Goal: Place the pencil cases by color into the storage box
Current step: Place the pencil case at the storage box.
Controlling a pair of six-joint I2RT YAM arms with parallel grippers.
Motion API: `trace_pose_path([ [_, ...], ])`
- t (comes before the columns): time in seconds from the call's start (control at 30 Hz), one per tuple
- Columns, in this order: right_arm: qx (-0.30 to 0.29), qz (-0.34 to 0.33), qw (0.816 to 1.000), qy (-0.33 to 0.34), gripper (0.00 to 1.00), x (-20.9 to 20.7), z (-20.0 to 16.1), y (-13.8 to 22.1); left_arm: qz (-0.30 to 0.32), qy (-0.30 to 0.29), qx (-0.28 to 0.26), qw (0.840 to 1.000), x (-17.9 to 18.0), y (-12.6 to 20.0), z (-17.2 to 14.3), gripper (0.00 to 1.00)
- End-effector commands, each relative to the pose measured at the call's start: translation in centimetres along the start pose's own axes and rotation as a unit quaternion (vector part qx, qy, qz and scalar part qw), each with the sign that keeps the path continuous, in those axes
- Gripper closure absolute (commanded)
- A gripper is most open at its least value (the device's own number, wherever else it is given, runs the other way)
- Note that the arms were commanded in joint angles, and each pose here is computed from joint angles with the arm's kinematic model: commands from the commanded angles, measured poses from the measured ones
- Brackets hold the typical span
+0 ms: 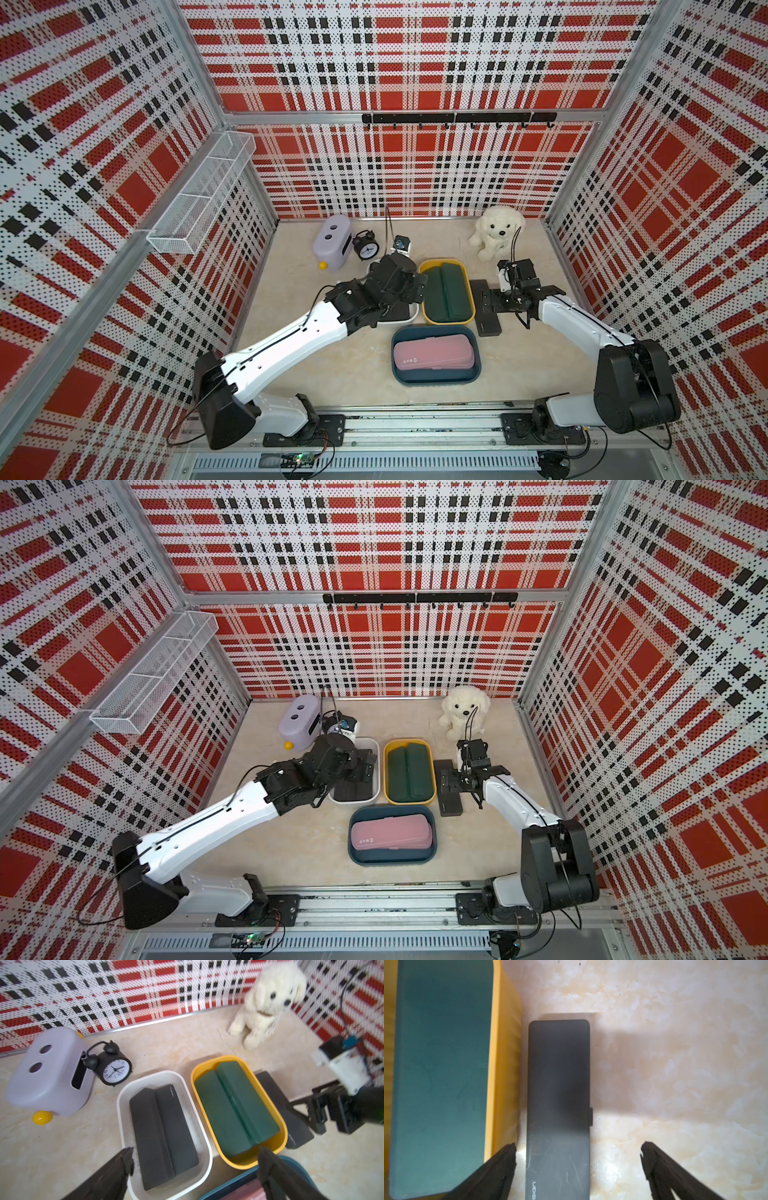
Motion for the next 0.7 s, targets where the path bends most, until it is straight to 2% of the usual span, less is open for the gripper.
trace_pose_path([
  [0.0, 0.017, -0.003, 1.000, 0.005, 0.00, 0.9, -0.9, -0.2, 0.001, 0.070, -0.050, 0.996, 2.3, 1.6, 2.5, 0.03],
  [0.27, 0.033, -0.007, 0.999, 0.003, 0.00, 1.4, -2.2, -0.8, 0.048, 0.124, -0.097, 0.986, 7.1, 3.1, 5.5, 0.02],
  [0.47, 0.038, -0.004, 0.999, 0.007, 0.00, 2.0, -2.5, -1.1, 0.074, 0.143, -0.134, 0.978, 8.1, 3.9, 6.2, 0.02],
  [0.67, 0.051, -0.004, 0.999, 0.008, 0.00, 2.2, -2.8, -2.1, 0.071, 0.153, -0.127, 0.977, 8.2, 3.3, 5.5, 0.02],
])
Point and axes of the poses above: each gripper's point midway between its finger pads, its own y axis back along the fingers, its own x axis along the line the jaws close on, z = x × y, the point moved 10 cm from there along y, back along the fingers, and after that the axes turned 9 degrees about y, right-handed, at the moved point
